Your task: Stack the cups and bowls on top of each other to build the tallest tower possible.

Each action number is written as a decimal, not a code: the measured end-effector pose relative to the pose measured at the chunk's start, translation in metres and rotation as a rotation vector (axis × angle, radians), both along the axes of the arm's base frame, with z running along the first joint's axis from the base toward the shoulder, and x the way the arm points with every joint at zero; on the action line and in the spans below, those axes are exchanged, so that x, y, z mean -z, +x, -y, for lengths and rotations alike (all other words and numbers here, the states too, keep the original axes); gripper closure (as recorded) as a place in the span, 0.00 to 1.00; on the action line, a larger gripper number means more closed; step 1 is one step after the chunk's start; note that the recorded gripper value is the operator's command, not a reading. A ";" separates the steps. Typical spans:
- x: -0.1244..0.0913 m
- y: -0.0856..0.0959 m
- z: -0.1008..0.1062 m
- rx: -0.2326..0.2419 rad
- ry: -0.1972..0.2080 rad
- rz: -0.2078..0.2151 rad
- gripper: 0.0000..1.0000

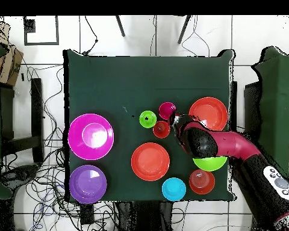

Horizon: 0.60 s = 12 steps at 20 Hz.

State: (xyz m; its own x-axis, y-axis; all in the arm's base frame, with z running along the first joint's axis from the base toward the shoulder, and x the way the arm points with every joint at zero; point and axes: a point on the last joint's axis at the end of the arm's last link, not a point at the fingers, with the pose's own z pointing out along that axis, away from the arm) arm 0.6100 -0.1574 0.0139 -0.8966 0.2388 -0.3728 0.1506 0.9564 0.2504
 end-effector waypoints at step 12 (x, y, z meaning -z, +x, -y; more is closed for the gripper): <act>0.005 -0.012 -0.002 -0.003 -0.002 -0.024 1.00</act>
